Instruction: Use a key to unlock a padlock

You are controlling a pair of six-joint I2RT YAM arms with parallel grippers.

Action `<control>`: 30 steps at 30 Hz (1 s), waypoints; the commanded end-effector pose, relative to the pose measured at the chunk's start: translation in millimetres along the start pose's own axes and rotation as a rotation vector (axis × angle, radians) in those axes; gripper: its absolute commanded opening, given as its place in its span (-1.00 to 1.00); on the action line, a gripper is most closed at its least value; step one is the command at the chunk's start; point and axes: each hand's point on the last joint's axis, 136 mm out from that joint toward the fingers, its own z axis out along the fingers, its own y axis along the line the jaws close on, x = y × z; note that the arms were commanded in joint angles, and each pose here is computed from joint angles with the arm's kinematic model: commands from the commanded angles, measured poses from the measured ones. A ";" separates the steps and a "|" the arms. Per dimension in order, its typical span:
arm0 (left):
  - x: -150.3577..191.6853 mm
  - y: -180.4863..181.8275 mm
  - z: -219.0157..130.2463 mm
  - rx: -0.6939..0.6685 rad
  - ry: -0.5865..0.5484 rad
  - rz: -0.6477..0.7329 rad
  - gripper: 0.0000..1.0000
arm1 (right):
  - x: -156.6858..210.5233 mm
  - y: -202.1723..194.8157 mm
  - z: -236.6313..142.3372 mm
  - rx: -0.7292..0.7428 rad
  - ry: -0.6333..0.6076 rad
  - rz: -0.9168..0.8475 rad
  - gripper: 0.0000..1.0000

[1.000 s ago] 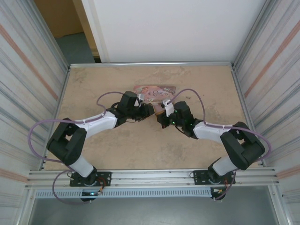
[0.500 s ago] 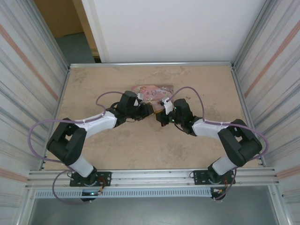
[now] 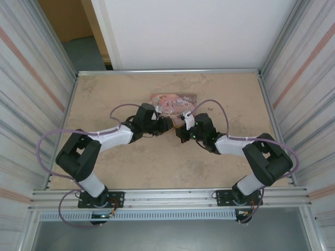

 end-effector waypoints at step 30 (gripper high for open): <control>26.3 18.2 -33.0 0.024 0.041 0.032 0.12 | 36.6 -2.5 1.8 0.008 0.006 0.128 -1.00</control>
